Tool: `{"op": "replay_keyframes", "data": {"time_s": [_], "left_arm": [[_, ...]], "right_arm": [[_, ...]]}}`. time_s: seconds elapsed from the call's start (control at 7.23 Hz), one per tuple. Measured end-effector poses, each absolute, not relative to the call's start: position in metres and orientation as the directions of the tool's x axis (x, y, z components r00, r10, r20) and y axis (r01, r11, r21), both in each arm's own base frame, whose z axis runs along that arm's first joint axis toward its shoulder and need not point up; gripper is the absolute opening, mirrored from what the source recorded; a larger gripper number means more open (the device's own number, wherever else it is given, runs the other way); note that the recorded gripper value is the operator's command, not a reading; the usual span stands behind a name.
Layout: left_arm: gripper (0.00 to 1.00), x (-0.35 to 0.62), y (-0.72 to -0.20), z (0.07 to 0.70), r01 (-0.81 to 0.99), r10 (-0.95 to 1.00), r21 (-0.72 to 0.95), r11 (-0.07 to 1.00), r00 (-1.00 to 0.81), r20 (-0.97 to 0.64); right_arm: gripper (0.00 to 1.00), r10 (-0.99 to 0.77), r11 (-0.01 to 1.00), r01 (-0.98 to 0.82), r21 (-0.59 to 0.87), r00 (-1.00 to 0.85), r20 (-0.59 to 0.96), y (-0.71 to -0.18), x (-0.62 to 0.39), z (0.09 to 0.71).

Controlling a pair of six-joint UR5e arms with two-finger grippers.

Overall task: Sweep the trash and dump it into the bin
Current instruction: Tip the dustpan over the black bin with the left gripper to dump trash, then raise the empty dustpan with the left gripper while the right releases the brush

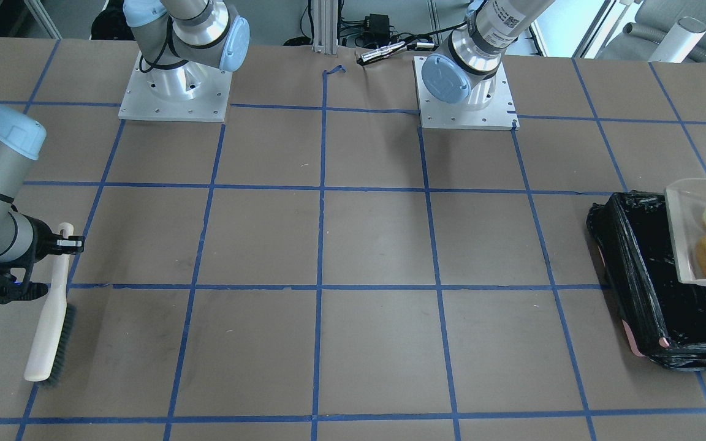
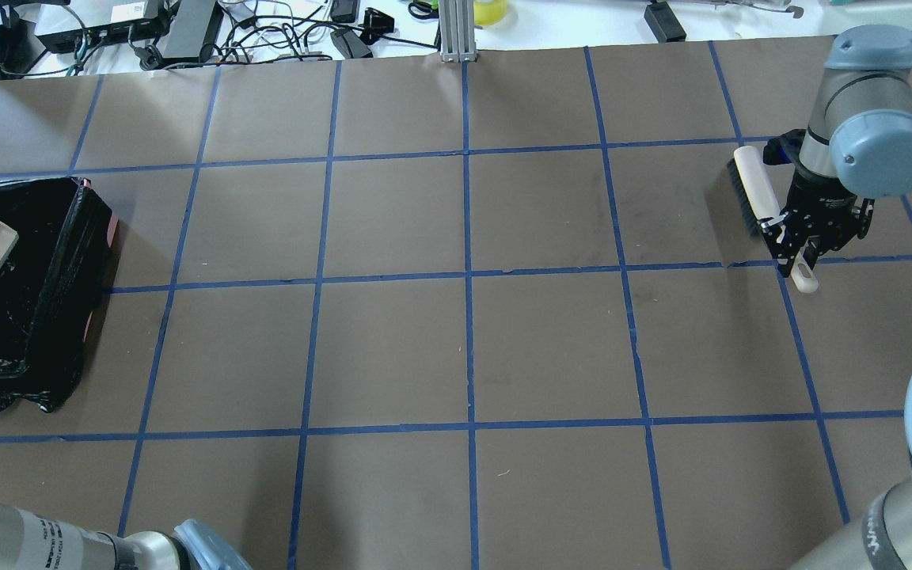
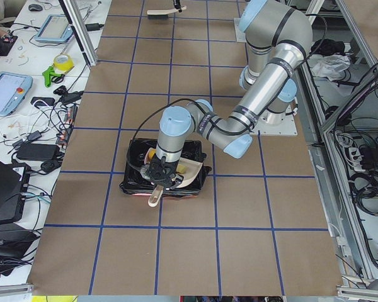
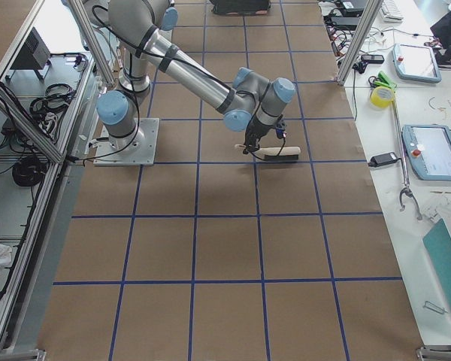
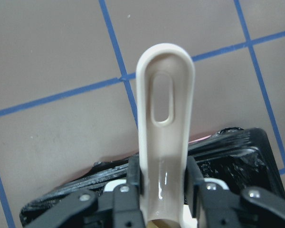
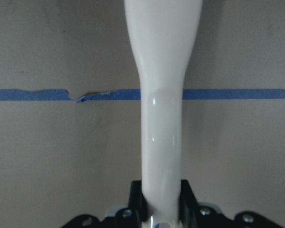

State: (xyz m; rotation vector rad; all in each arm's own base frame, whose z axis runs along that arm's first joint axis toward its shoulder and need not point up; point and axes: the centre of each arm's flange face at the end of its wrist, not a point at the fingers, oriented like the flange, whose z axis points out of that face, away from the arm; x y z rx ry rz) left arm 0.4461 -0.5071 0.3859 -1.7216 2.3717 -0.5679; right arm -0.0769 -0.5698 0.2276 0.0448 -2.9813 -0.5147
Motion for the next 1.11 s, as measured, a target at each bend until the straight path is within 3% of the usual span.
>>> {"op": "replay_keyframes", "data": {"time_s": [0.41,0.69,1.11], "left_arm": [[0.0,0.418,-0.529,0.407,-0.801,-0.906,-0.5,0.33,-0.417,0.069],[0.0,0.394,-0.543,0.42,-0.746,-0.887,-0.551,0.373,-0.461,0.023],[0.0,0.386,-0.548,0.432,-0.641,-0.839,-0.628,0.442,-0.544,-0.035]], "right_arm": [[0.64,-0.048,0.943,-0.009,0.333,-0.993,0.109,-0.571,-0.077,0.226],[0.85,-0.049,0.944,-0.01,0.33,-0.993,0.11,-0.572,-0.078,0.228],[0.98,-0.015,0.977,-0.001,0.214,-0.998,0.065,-0.588,-0.072,0.293]]}}
